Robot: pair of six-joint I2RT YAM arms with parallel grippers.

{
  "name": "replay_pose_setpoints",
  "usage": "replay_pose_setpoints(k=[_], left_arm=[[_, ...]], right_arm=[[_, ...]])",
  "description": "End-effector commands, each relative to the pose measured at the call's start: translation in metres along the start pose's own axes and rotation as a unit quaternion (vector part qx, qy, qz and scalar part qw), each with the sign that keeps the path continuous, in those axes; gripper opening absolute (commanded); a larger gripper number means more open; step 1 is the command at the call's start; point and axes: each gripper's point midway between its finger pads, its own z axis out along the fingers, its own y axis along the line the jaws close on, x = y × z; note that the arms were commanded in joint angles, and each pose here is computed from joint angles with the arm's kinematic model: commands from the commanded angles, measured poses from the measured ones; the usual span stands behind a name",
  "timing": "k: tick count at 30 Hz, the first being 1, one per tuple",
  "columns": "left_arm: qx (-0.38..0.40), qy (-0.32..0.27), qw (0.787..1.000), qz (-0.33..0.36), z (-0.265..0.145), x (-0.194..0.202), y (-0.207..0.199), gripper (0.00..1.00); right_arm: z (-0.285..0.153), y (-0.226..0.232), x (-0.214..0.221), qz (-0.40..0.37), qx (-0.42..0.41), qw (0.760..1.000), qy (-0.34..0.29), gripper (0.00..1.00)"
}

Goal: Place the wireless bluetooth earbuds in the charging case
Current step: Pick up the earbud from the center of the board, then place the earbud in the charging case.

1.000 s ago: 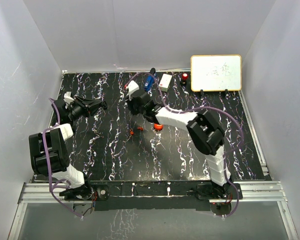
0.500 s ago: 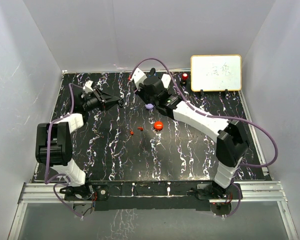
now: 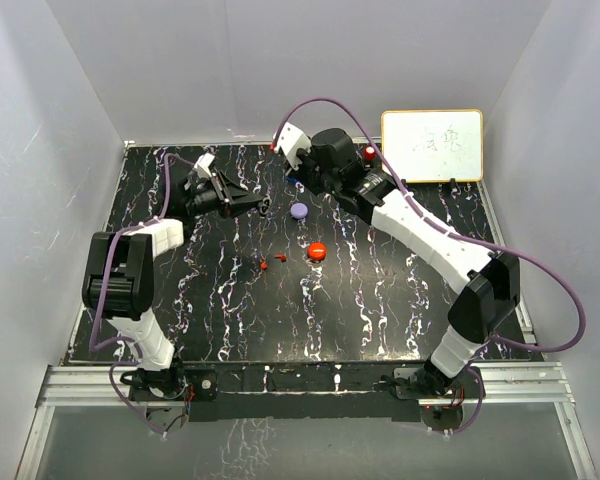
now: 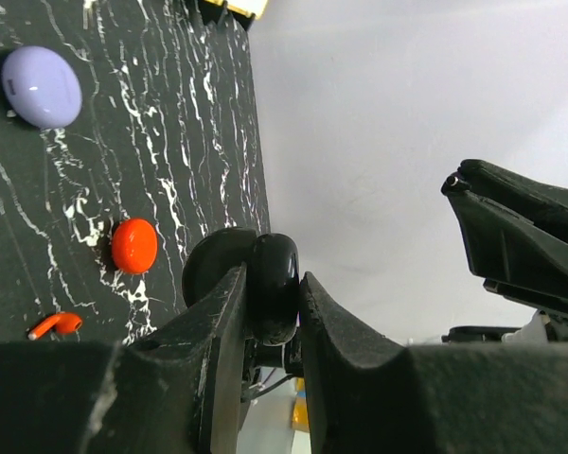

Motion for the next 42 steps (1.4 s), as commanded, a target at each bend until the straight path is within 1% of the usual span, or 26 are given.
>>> replay_pose_setpoints(k=[1,6,12,18,26,33,42], left_arm=[[0.042,0.030,0.997,0.053,0.012,0.006,-0.029,0.00],[0.053,0.049,0.995,0.064,0.022,0.018,-0.033,0.00],[0.057,0.063,0.994,0.072,0.029,0.025,-0.037,0.00],[0.038,0.083,0.993,0.072,0.042,0.033,-0.036,0.00],[0.010,0.081,0.995,0.064,0.050,0.030,-0.028,0.00],[-0.021,0.066,0.997,0.030,0.055,0.026,-0.020,0.00],[-0.028,0.044,0.999,-0.001,0.059,0.020,-0.022,0.00]], right_arm=[[-0.010,0.001,-0.020,-0.034,-0.035,0.999,-0.014,0.00],[-0.014,0.006,-0.018,-0.057,-0.055,0.997,-0.012,0.00],[-0.016,0.009,-0.010,-0.067,-0.061,0.996,0.003,0.00],[-0.012,0.015,0.001,-0.071,-0.067,0.995,0.021,0.00],[-0.011,0.022,0.006,-0.069,-0.075,0.994,0.031,0.00],[-0.007,0.030,0.015,-0.070,-0.083,0.993,0.047,0.00],[-0.002,0.035,0.022,-0.071,-0.087,0.992,0.060,0.00]])
